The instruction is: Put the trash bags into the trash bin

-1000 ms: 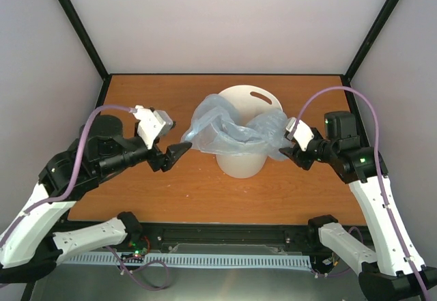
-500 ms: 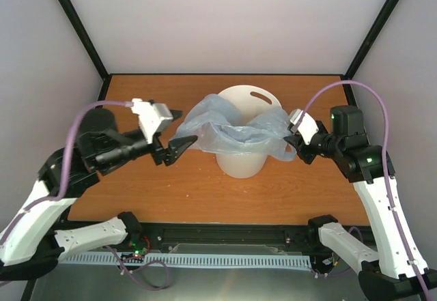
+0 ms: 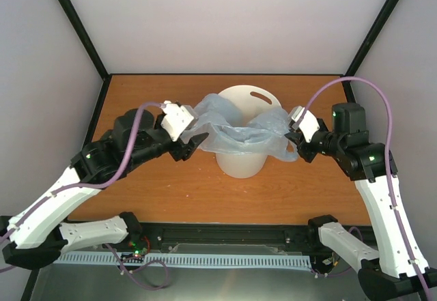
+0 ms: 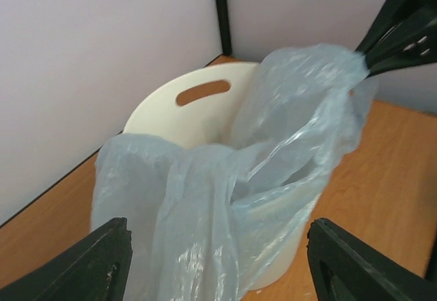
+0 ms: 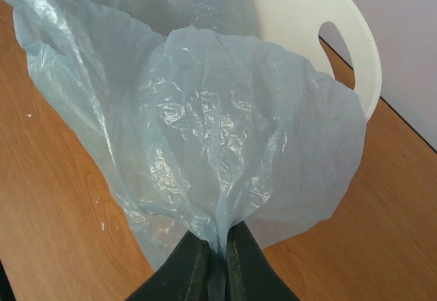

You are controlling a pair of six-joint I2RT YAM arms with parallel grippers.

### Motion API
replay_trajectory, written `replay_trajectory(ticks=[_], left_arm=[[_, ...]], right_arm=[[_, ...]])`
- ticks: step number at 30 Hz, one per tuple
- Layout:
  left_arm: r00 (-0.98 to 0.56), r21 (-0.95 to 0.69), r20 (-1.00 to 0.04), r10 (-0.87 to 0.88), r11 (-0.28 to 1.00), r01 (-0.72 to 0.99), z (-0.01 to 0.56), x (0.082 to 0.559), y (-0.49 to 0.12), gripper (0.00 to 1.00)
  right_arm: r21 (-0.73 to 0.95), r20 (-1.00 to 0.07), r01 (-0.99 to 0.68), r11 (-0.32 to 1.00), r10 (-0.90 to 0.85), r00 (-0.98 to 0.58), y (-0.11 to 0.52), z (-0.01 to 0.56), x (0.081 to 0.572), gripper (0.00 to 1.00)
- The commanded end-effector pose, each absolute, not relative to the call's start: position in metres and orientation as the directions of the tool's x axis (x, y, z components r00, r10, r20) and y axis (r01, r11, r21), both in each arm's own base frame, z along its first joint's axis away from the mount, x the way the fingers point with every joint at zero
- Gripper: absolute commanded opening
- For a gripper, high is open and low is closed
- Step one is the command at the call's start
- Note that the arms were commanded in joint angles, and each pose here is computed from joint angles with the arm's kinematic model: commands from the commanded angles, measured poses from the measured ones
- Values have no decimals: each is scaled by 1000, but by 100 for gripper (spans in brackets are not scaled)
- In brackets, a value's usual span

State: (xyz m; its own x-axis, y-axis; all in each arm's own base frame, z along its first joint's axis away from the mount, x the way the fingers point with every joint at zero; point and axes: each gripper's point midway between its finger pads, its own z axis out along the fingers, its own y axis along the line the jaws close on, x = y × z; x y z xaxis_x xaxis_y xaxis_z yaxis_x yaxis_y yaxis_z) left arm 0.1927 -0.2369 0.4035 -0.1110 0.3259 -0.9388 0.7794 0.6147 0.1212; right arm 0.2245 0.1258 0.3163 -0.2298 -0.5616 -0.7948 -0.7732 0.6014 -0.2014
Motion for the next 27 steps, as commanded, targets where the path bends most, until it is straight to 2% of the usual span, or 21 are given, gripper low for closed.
replay_trajectory(ticks=[1,5,7,9,10,13,16,20,27], left_arm=[[-120,249,-895,429,707,662,381,224,-232,69],[-146,283,-879,455,742,608,371,238,-231,53],[-141,263,-893,428,748,610,374,239,-235,37],[-122,236,-912,393,742,628,379,236,-241,14],[-112,222,-923,369,745,629,382,236,-242,8],[-103,189,-948,303,789,584,389,244,-240,4],[-169,137,-951,259,843,521,385,264,-236,1],[-255,55,-946,199,877,478,374,289,-241,1],[-297,18,-943,149,916,401,359,336,-254,1]], right_arm=[[-175,-806,-785,595,-544,-233,131,323,224,6],[-175,-808,-783,596,-542,-232,131,324,226,6],[-177,-809,-780,600,-540,-232,131,325,227,6],[-176,-810,-771,612,-535,-239,130,326,231,5],[-177,-811,-752,635,-527,-254,128,328,238,4],[-178,-807,-711,681,-514,-291,123,330,256,3],[-165,-813,-702,693,-499,-301,125,334,265,3],[-174,-806,-676,715,-498,-319,122,335,279,3],[-156,-781,-672,724,-507,-365,118,318,298,5]])
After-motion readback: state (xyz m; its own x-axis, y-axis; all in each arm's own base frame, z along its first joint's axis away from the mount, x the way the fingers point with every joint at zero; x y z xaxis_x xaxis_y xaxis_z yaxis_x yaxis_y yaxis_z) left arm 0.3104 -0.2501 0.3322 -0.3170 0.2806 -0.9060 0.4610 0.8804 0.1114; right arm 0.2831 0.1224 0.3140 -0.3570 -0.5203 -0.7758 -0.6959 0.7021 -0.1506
